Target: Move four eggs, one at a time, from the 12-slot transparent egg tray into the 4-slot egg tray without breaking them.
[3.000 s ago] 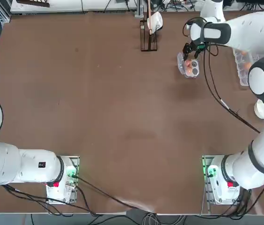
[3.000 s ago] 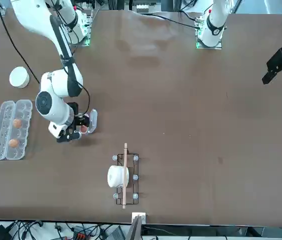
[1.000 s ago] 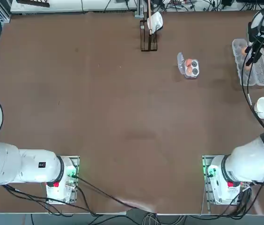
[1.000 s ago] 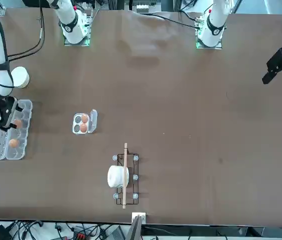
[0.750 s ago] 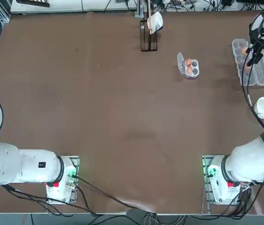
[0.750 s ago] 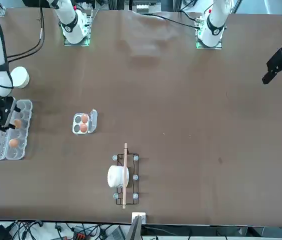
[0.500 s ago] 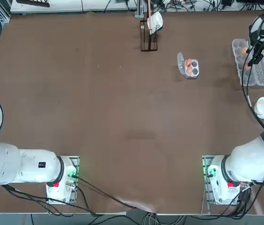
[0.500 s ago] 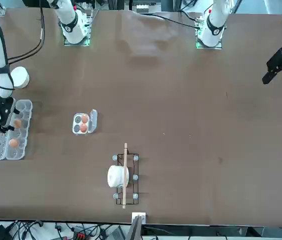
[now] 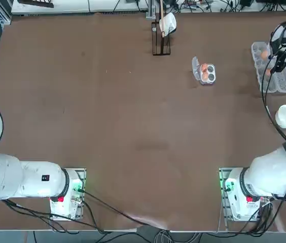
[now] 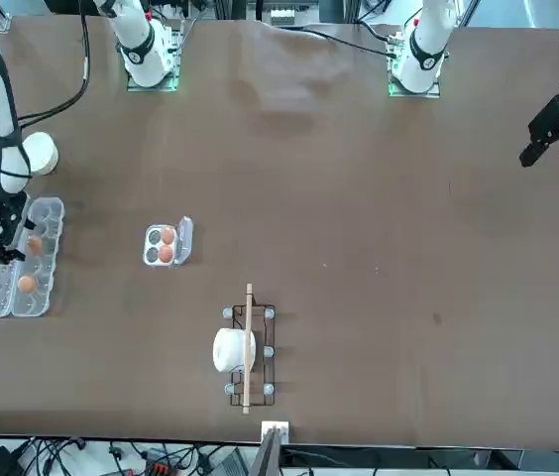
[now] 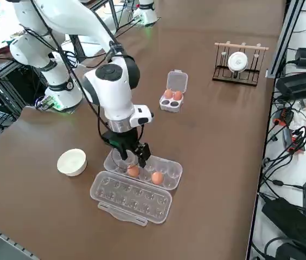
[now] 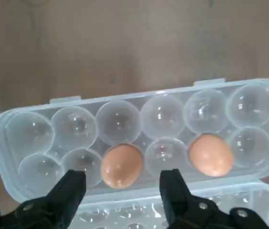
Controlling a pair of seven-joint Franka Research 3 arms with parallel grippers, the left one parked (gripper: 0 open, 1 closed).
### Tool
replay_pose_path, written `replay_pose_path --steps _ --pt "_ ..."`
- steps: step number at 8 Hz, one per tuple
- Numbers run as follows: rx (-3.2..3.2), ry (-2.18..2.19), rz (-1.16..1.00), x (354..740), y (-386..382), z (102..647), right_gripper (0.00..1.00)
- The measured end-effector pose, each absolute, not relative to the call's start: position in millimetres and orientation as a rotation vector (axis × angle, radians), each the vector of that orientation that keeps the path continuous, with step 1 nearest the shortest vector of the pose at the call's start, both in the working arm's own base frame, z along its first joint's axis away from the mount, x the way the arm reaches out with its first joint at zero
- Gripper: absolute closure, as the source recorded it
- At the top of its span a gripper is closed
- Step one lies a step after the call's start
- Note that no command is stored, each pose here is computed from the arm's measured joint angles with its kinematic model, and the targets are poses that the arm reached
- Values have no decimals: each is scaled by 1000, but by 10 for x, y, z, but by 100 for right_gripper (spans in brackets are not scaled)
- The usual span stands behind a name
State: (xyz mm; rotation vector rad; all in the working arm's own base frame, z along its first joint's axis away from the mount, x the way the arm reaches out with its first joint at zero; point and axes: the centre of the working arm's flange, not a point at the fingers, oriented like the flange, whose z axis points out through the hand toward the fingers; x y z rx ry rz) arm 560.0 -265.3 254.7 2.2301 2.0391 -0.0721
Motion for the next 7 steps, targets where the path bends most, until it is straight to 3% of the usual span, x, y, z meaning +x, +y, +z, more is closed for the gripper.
replay_pose_path --steps 7 --pt "2215 2056 -76 5558 -2716 2242 9"
